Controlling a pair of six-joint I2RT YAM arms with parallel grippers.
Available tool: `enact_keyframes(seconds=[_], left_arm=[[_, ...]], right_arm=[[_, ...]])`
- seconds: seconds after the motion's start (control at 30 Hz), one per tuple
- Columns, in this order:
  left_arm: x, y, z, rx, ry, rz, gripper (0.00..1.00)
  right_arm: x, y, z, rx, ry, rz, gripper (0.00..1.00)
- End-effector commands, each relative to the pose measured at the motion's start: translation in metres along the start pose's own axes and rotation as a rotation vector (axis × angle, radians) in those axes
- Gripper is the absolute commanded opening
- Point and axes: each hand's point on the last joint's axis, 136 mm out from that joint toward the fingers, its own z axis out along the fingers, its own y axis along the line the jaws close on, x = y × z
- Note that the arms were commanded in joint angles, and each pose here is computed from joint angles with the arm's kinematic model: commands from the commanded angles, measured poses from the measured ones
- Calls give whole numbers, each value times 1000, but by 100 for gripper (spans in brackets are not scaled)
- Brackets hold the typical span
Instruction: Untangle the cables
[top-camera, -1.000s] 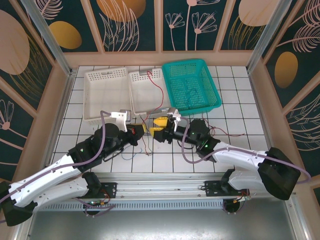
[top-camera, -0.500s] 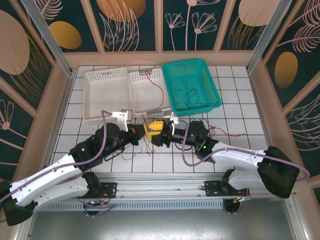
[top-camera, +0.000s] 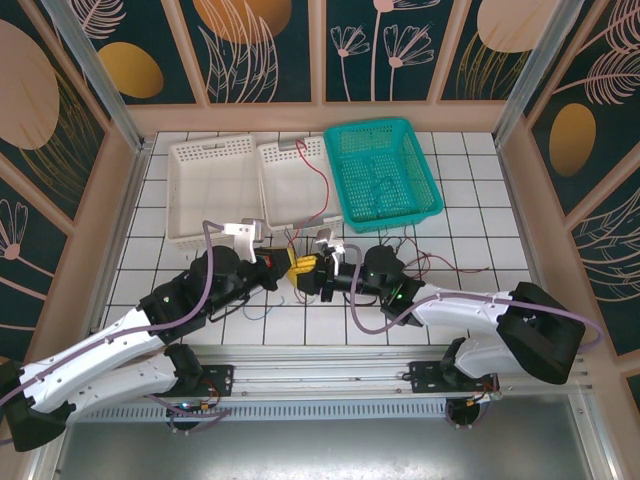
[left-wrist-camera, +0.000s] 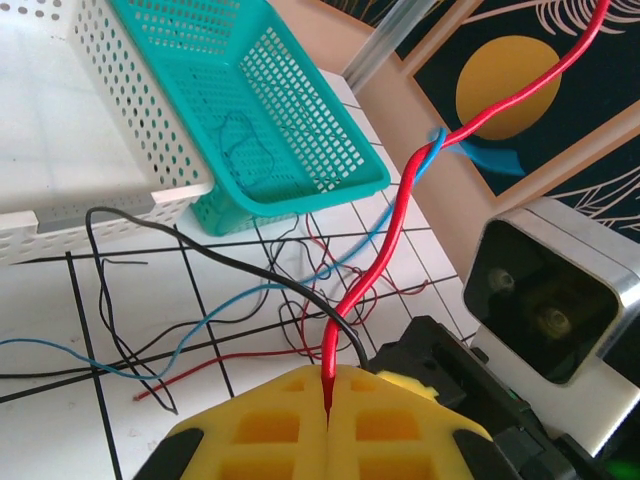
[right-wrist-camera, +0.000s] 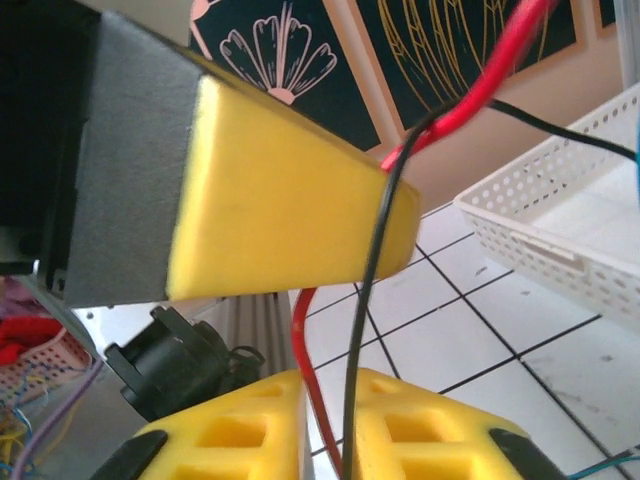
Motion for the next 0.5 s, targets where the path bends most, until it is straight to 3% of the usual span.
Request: enact_keyframes(seconds=[0.0,0.2,0.47], left_arm=[[-7,-6,-4,33,-26,-15,0],[-12,8,-17,-48,-48,8,0],[0,37,-29,-171,-12,35,0]], right_arm=[[-23,3,3,15,-65,-32,3],[-26,-5,-19,124,-71,-75,0],[-47,-8,-78,258,-153,-120,0]])
